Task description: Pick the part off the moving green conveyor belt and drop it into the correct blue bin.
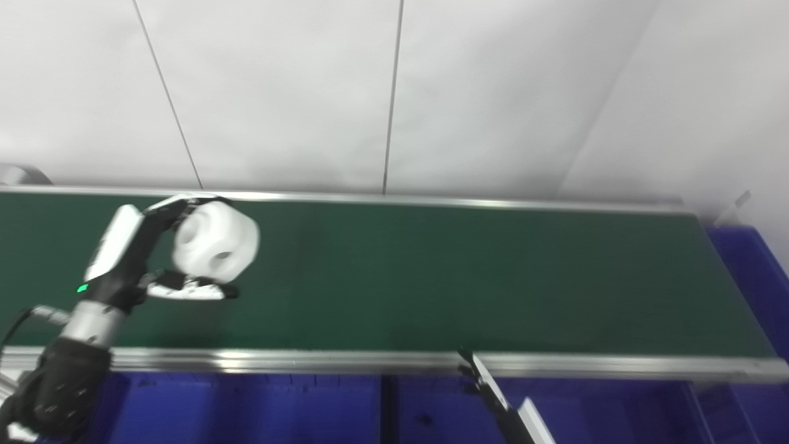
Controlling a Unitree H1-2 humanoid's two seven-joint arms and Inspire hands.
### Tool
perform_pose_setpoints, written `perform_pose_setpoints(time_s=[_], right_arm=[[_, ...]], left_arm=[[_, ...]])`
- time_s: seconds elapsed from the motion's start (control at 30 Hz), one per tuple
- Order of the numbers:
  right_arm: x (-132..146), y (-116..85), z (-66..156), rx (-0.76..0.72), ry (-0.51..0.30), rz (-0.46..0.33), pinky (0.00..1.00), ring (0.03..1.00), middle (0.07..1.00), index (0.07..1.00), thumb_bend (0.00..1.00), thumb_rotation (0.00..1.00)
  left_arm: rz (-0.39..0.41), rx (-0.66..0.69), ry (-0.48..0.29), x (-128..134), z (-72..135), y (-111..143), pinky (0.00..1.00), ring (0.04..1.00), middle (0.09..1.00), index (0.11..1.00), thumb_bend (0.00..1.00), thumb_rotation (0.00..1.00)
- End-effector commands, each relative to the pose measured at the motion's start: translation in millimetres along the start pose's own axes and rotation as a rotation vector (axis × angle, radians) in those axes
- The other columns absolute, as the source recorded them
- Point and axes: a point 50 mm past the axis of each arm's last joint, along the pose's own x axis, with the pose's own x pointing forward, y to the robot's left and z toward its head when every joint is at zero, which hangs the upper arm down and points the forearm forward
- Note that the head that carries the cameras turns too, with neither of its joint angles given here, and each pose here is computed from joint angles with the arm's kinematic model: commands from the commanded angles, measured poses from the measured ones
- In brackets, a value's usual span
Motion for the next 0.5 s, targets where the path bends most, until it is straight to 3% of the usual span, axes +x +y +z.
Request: perform_pose_setpoints(time_s=[0.0, 0.17, 0.3, 0.47], right_arm=[[4, -4, 16, -0.003, -0.043, -0.025, 0.85, 0.94, 1.0, 1.0, 0.9, 0.66], [9, -8, 26, -0.007, -0.043, -0.031, 0.84, 0.931, 1.0, 1.0, 0.9, 0.68], [11, -10, 29, 0.013, -0.046, -0.045, 0.82, 0.904, 0.975, 1.0, 0.92, 0.65], [13, -20, 29, 0.033, -0.069, -0.042, 0.83, 0.91, 0.978, 1.0, 0.92, 0.62]], left_arm=[[-0.002, -0.01, -0.104, -9, 14, 5, 0.4, 0.399, 0.492, 0.553, 0.5, 0.0], [-0.053, -0.049, -0.091, -37, 11, -12, 0.4, 0.4, 0.503, 0.549, 0.49, 0.0], [-0.128, -0.095, -0.025, -66, 9, -39, 0.45, 0.428, 0.506, 0.522, 0.5, 0.0], [-0.196, -0.136, 0.003, -87, 17, -70, 0.48, 0.444, 0.506, 0.51, 0.5, 0.0]])
